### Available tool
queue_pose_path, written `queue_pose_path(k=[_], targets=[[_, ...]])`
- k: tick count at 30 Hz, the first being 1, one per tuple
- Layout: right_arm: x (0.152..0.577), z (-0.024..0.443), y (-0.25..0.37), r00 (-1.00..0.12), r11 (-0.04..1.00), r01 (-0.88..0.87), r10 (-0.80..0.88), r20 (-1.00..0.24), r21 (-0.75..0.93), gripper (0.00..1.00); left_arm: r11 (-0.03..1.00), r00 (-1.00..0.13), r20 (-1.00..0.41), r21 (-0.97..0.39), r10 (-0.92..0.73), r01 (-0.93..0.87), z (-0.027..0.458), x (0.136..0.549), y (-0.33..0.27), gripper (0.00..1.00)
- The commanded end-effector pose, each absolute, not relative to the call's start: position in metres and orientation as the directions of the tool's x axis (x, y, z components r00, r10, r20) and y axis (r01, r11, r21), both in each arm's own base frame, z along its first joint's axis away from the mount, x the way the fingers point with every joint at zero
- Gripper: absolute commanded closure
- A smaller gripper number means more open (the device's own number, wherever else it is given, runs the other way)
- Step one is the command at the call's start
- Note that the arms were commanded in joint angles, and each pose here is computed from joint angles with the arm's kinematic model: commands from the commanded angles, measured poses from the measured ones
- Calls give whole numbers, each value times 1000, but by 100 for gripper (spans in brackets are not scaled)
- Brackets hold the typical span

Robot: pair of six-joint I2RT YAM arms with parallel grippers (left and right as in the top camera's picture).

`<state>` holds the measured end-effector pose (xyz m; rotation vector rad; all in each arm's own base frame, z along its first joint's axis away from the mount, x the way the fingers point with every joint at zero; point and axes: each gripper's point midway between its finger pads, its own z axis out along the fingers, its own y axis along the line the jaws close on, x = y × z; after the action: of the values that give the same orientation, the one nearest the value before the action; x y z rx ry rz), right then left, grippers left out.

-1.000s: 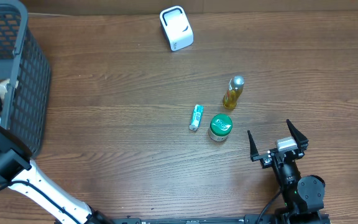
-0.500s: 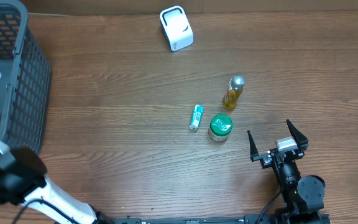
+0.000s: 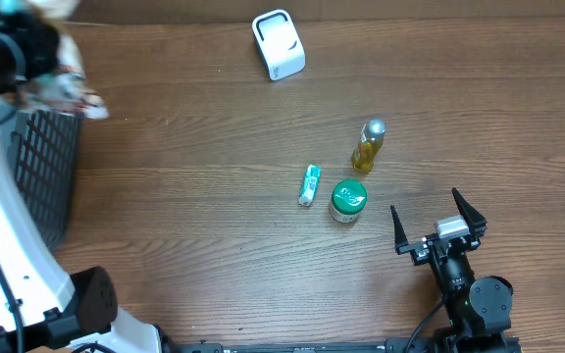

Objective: Scan the item barcode
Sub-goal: 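Lift the mint-green packet with brown Pantree bag out of the basket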

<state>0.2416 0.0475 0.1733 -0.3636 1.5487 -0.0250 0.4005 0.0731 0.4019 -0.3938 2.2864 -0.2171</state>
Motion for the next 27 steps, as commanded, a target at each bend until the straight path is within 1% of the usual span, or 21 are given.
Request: queue_pose_path(k=[1,6,10,14,16,21,22,27], targets=[[242,170,48,32,947,-214,-239,-970,-240,0,946,-677,-673,-299,-299,-120,407,395,28,90],[242,170,48,32,947,-214,-239,-970,-240,0,951,-770,-599,-309,-217,-27,383,396,-24,88],[242,170,48,32,947,-214,-239,-970,-240,0,936,-829,-520,-352,-205,-11,367,389,-55,89],[242,170,48,32,947,-213,-239,-970,-240,0,902,-881,-442,-429,-170,41,356,380,-87,95],[242,170,48,32,947,-213,-239,-970,-240,0,894,-895,-418,-444,-154,54,351,378,-96,95],[242,170,48,32,947,-214,-239,-970,-240,0,891,-929,-334,-454,-161,9,331,372,-114,96],[242,170,48,32,947,-213,-239,-970,-240,0,899,-939,-298,-438,-173,-26,319,370,-117,95],[242,170,48,32,947,-213,-239,-970,-240,0,937,-944,-217,-302,-249,-178,280,364,-116,95]])
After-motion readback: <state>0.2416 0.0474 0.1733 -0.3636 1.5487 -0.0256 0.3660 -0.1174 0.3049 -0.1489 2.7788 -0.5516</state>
